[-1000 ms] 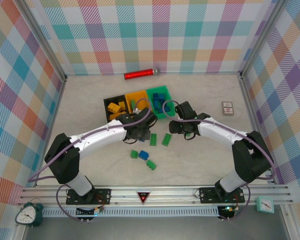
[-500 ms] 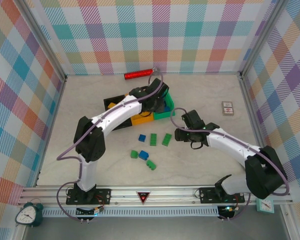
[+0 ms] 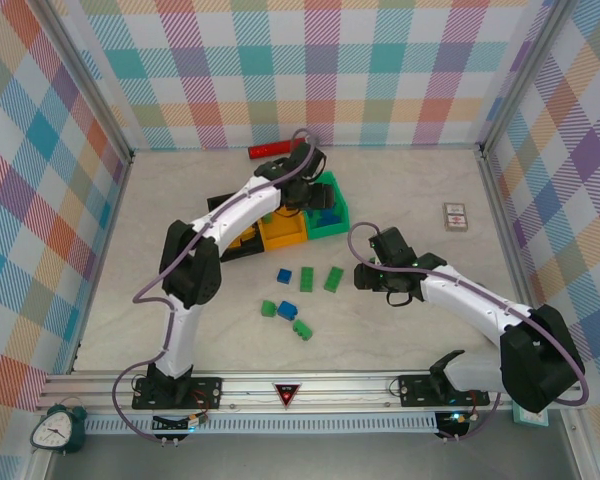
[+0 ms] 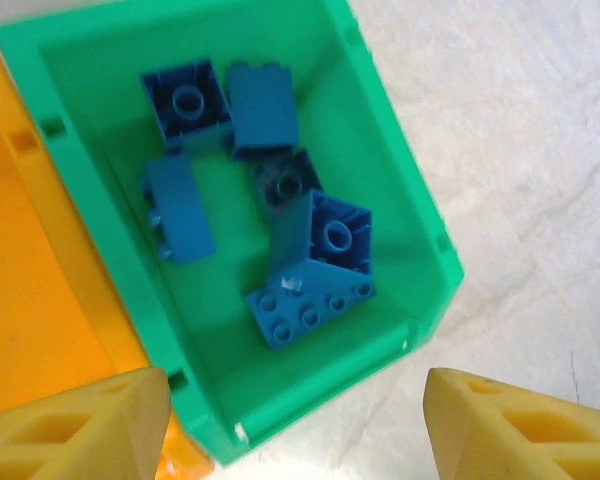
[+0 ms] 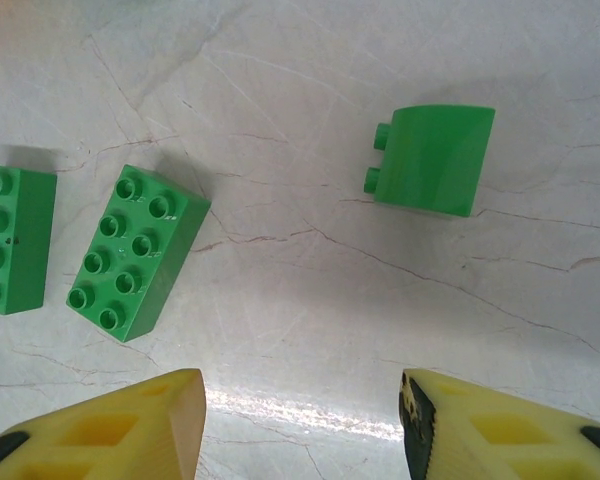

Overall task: Sort the legos into containers by color
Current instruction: Place the lego in the container, then pick up the lego from the center of the table.

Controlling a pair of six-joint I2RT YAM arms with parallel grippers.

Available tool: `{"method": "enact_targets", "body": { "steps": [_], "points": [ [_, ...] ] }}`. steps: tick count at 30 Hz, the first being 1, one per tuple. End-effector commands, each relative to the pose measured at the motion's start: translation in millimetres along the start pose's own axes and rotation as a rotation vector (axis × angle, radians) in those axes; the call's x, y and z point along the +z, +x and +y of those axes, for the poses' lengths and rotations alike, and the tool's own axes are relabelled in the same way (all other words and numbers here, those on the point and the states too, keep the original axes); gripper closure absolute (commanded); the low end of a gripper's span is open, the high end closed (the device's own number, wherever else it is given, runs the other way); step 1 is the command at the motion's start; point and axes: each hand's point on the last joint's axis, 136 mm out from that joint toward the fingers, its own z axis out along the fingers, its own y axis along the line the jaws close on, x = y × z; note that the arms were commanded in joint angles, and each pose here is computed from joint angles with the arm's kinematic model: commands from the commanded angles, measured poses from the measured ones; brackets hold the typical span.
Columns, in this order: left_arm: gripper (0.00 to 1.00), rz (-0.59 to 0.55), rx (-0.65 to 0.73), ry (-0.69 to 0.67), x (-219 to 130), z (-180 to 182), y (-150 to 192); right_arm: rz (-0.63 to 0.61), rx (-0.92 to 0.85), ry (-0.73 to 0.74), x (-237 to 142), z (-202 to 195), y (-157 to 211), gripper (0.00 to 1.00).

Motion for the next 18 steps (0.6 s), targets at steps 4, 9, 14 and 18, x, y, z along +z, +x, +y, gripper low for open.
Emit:
{"method": "enact_targets", "body": {
  "steps": [4,9,14,18],
  "points": [
    [0.33,-0.064,-0.008,0.113,-58.3,-5.4,18.6,0.027,0.008,-0.039,8.0,11.0,-0.6,0.46],
    [0.33,-0.030,-0.001,0.121,-77.4,11.5,63.4,0.020,0.016,-0.058,14.2,17.3,-6.2,0.46],
    [0.33,0.016,0.032,0.080,-85.3,34.6,110.0,0.025,0.014,-0.071,20.5,23.8,-12.1,0.46],
    [0.33,0.076,0.034,0.039,-81.6,54.8,144.5,0.033,0.015,-0.080,25.7,27.6,-13.5,0.46]
  ]
}}
